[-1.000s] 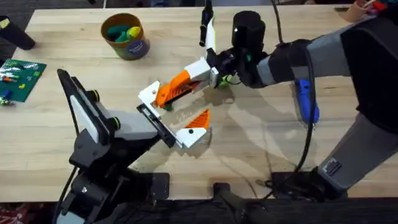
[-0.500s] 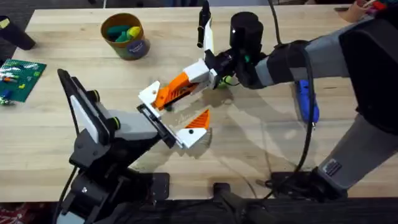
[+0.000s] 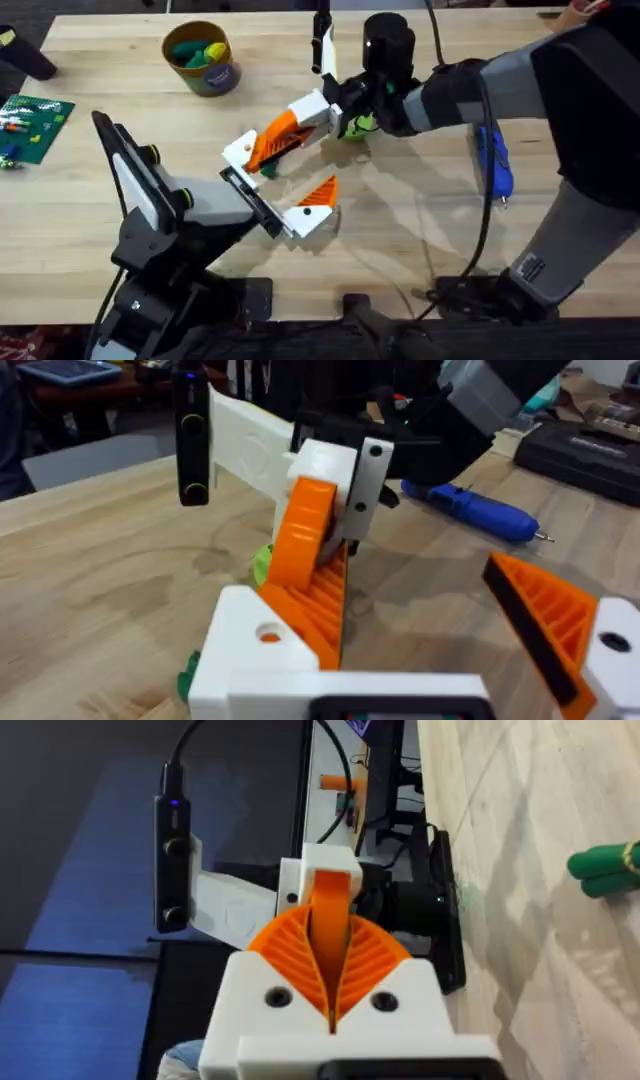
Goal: Pick up the gripper from the table and insert it into the empty holder that is missing its gripper. Then pick up a screw, insert it into the mounting hole, and use the screwdriver to tighten it. Finally, clean up the table by picking up the vegetable and placing it into the bucket.
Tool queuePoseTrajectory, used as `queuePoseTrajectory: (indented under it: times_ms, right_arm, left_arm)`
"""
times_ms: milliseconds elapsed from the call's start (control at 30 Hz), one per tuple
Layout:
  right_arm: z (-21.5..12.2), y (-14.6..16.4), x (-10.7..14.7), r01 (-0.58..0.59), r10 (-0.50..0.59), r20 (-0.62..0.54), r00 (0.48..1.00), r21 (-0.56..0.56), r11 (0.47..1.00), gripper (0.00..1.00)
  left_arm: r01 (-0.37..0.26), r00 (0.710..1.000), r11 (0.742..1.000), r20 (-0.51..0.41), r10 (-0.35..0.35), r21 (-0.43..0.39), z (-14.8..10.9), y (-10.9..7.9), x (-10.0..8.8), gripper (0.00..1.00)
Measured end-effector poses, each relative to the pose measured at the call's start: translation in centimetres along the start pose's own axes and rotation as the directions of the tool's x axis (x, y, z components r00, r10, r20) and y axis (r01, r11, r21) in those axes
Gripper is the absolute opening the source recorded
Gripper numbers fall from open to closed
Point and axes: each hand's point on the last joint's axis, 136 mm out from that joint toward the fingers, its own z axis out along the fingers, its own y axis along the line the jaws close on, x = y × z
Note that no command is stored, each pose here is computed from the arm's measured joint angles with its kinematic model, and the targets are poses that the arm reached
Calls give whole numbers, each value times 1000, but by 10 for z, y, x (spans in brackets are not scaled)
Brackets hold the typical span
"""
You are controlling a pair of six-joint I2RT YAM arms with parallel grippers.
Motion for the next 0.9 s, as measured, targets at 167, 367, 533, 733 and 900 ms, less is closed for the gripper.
queuePoseTrajectory:
  times_ms: [167,367,533,733,900]
  right_arm:
    - [0,0,-3,-3,3,0,1000,0,1000,16]
    - [2,-1,-8,-6,6,-5,1000,-1,1000,17]
    - [4,-2,-10,-9,9,-10,1000,-1,1000,19]
    - [10,0,-10,-11,11,-25,1000,-3,1000,16]
    - [12,0,-11,-13,12,-28,1000,-3,1000,18]
  left_arm:
    - [0,1000,1000,0,0,0,0,0,0,988]
    - [0,1000,1000,0,0,-3,0,0,0,987]
    - [0,1000,1000,0,0,-9,0,2,0,986]
    - [0,1000,1000,1,0,-12,0,2,0,986]
    - [-1,1000,1000,2,1,-18,0,3,0,986]
